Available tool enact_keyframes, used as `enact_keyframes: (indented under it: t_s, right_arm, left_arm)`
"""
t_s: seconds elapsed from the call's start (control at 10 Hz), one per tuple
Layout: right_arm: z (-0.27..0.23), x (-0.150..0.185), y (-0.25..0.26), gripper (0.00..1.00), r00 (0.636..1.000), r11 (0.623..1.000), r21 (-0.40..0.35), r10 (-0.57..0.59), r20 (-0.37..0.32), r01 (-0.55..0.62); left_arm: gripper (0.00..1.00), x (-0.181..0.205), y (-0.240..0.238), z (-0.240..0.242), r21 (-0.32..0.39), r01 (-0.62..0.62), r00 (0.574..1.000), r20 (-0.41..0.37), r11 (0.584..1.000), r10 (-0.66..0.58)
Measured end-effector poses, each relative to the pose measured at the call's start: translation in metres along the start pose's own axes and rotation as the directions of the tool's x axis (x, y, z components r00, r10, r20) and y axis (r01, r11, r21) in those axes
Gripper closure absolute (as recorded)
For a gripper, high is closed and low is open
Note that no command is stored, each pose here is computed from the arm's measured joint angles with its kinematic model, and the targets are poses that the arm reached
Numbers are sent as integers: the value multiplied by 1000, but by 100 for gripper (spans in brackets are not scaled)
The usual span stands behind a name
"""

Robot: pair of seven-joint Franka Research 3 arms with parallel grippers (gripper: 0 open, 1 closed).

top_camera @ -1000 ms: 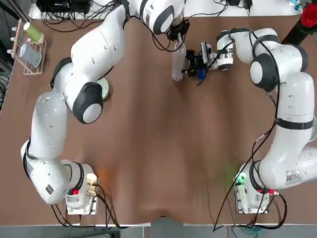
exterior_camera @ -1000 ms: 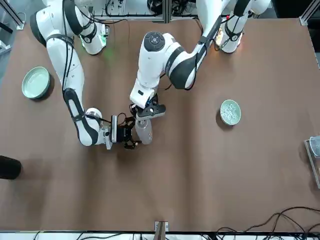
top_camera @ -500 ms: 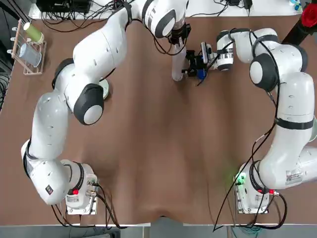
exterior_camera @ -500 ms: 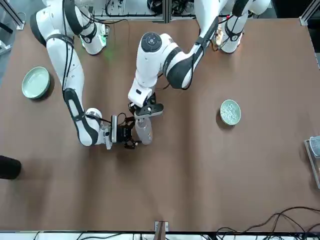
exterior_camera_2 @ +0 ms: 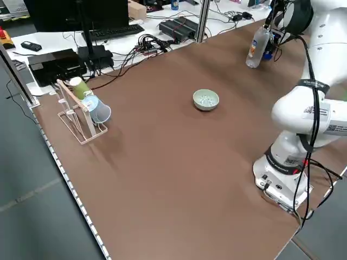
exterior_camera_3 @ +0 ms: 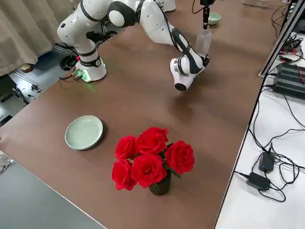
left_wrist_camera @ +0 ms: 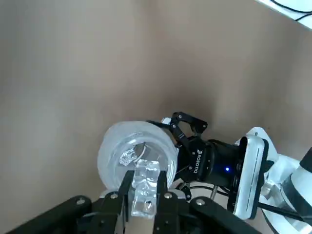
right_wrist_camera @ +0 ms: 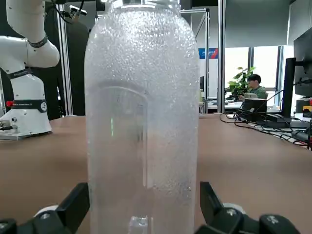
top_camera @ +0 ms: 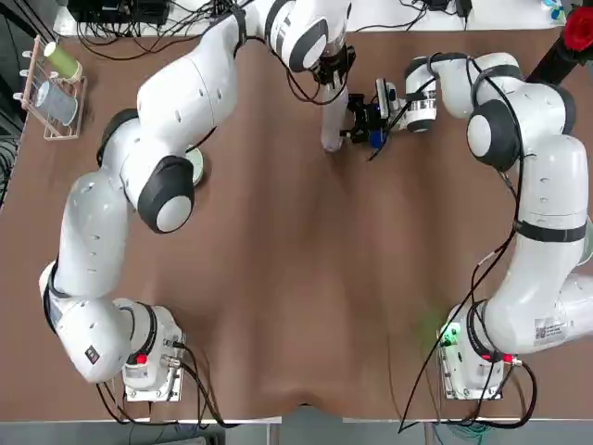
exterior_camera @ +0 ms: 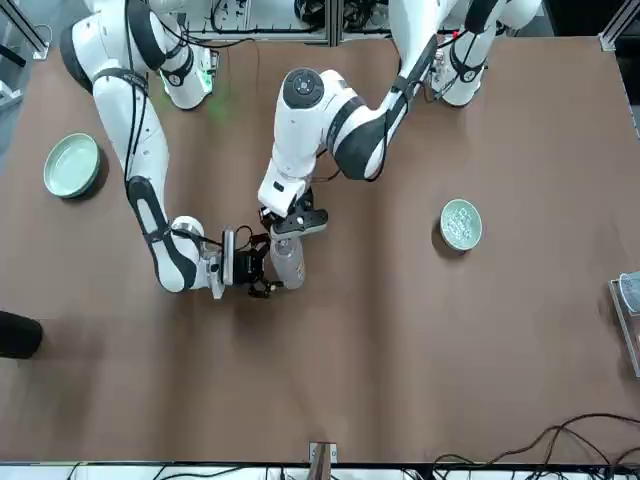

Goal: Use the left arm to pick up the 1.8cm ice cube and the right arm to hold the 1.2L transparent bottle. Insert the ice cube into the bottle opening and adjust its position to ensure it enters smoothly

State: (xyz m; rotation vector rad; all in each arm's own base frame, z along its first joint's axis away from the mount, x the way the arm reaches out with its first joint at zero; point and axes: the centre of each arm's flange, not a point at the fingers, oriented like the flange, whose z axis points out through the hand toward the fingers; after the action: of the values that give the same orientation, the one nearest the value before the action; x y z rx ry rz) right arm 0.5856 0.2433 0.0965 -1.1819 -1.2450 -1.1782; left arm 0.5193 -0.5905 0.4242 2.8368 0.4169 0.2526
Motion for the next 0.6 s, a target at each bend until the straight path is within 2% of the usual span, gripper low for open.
enact_keyframes:
  t_s: [0.5, 0.6]
  right_arm:
    - [0, 0, 0, 0, 1000, 1000, 0, 0, 0, 0]
    - [0, 0, 0, 0, 1000, 1000, 0, 0, 0, 0]
  left_arm:
    - [76, 2, -1, 0, 2, 2, 1000, -2, 1000, -2]
    - [62, 3, -1, 0, 2, 3, 1000, -3, 1000, -3]
